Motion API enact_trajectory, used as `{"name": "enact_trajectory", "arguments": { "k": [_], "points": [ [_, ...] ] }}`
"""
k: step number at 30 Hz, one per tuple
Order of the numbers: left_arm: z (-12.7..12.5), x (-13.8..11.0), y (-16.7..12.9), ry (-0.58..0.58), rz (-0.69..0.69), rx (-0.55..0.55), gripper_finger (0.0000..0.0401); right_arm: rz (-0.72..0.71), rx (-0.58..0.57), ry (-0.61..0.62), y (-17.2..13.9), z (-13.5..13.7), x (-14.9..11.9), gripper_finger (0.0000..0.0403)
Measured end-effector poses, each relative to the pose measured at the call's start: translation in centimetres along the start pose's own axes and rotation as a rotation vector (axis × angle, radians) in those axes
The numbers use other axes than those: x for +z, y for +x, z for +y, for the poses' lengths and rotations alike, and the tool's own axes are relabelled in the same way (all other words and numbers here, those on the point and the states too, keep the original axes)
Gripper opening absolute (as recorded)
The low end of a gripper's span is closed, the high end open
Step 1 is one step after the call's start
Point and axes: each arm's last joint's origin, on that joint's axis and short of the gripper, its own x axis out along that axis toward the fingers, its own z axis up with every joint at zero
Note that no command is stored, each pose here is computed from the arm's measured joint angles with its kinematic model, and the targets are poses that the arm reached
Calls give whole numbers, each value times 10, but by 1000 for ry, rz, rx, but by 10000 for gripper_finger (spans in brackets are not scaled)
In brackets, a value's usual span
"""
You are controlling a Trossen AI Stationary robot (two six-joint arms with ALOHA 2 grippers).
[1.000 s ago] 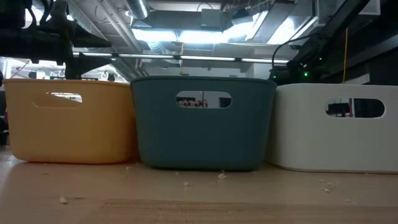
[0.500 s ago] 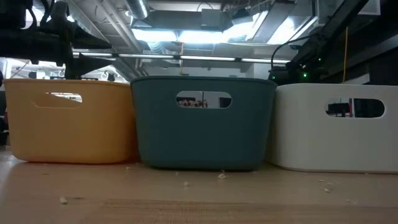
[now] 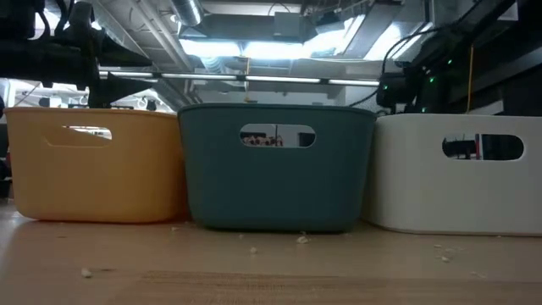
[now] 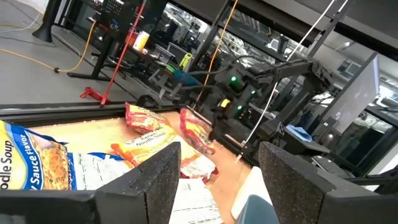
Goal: Sort Maruchan noodles
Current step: Put the center red noodle pack into the white bin
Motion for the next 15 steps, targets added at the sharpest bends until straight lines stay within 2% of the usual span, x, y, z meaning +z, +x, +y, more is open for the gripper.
{"name": "enact_trajectory", "arguments": {
  "k": [5,15],
  "points": [
    [0,0,0,0,0,0,212,-84,48,26,-26,15,-9,2],
    [0,0,0,-8,0,-1,212,-169,309,143,-74,67,-49,1]
  ]
}}
